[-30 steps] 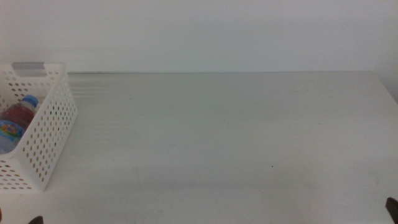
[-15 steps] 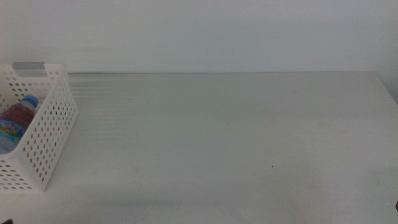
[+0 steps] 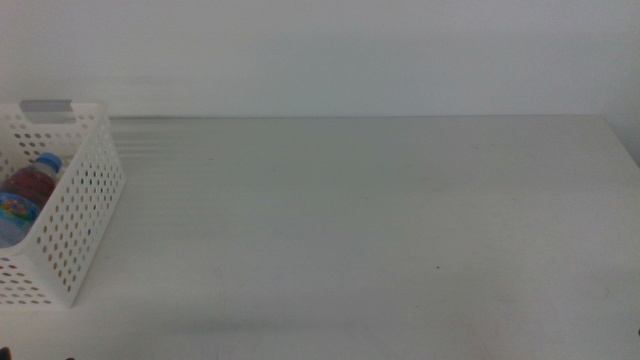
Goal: Use arms to grab the bottles and put them into the dustbin to the left of the table.
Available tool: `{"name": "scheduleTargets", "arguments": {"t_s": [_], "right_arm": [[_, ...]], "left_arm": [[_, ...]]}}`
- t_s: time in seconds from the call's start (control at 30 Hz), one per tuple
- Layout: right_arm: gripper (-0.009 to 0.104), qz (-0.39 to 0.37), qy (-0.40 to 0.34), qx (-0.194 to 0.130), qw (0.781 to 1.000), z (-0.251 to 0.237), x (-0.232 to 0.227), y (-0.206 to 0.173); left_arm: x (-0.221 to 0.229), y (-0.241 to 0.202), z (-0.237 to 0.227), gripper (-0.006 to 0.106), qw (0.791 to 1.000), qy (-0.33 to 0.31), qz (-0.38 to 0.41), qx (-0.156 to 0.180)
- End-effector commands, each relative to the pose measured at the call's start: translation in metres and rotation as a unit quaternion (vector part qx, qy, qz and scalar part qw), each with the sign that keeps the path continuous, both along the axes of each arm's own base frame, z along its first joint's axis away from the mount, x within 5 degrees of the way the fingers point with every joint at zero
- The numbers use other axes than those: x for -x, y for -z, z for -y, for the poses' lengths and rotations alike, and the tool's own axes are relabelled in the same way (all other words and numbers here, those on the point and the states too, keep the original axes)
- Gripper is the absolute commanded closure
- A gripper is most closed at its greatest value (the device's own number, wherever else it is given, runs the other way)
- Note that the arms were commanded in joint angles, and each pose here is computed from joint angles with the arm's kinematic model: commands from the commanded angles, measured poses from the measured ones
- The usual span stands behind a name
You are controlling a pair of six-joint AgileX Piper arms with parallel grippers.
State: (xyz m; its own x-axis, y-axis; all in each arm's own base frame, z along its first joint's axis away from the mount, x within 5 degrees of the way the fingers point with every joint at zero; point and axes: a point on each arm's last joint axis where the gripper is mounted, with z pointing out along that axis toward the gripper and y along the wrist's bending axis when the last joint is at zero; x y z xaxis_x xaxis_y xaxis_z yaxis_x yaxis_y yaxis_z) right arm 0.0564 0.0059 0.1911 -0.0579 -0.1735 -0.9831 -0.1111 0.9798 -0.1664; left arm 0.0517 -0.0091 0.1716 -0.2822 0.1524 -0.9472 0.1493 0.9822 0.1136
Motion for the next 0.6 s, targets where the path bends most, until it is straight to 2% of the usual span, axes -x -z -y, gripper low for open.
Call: {"name": "scheduleTargets", "arguments": {"t_s": [0.0, 0.13, 0.37, 0.57], "right_arm": [[0.028, 0.053, 0.005, 0.003, 0.999, 0.0009, 0.0022, -0.0103], [0.028, 0.053, 0.005, 0.003, 0.999, 0.0009, 0.0022, -0.0103], [0.028, 0.053, 0.005, 0.003, 0.999, 0.0009, 0.0022, -0.0103], [0.028, 0.053, 0.005, 0.003, 0.999, 0.0009, 0.0022, -0.0103]], "left_arm": [[-0.0014, -0.004, -0.002, 0.04, 0.999, -0.015, 0.039, 0.014], [-0.0016, -0.0042, -0.0046, 0.04, 0.999, -0.031, 0.04, 0.021], [-0.0017, -0.0043, -0.0052, 0.04, 0.997, -0.044, 0.037, 0.054], [-0.0017, -0.0039, -0.0052, 0.04, 0.997, -0.044, 0.035, 0.054]]}}
